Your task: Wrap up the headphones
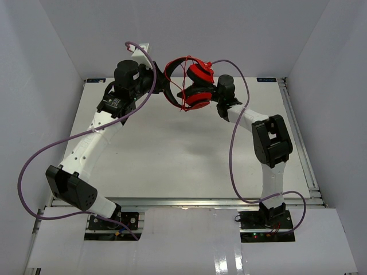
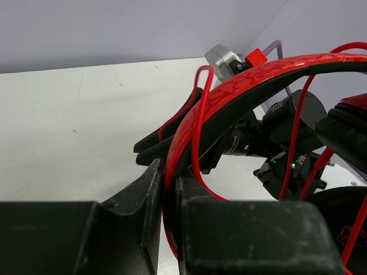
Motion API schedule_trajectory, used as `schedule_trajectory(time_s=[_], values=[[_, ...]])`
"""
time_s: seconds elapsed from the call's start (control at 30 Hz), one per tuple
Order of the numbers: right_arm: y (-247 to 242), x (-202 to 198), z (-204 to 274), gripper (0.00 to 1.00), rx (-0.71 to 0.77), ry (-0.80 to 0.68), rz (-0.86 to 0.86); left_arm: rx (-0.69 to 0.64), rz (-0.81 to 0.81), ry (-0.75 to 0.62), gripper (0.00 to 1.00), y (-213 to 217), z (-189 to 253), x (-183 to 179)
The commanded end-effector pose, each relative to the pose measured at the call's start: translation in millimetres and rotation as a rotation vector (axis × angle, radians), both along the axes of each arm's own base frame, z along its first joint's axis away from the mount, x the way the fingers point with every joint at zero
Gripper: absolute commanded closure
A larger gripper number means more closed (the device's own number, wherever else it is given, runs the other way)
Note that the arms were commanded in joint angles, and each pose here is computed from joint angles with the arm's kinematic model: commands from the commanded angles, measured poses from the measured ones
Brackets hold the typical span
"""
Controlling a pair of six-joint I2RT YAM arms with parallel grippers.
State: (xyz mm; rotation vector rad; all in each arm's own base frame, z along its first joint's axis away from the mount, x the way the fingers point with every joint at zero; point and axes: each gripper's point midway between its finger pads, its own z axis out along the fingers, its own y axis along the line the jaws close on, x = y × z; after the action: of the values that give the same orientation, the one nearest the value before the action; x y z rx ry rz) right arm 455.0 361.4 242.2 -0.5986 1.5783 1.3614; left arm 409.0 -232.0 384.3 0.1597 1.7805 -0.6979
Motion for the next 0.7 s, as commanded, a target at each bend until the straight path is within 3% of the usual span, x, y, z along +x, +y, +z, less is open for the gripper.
schedule_trajectory(time_s=[0.0,0.13,0.5,0.67], values=[[-1,-7,39,0.88,0.043,-0.108,0.039,-0.07,0.008,-0.098,1.0,8,47,-18],[-29,2,61,0.92,0.046,-0.184,-0.016,-0.042,0.03,-0.094,1.0,13,41,-15],[-127,45,186,0.92,0.174,-0.358,-0.208,0.036,0.02,-0.016,1.0,15,-4,-18],[-152,46,202,0.92,0.198,-0.376,-0.247,0.066,0.024,0.005,1.0,18,-17,-19]])
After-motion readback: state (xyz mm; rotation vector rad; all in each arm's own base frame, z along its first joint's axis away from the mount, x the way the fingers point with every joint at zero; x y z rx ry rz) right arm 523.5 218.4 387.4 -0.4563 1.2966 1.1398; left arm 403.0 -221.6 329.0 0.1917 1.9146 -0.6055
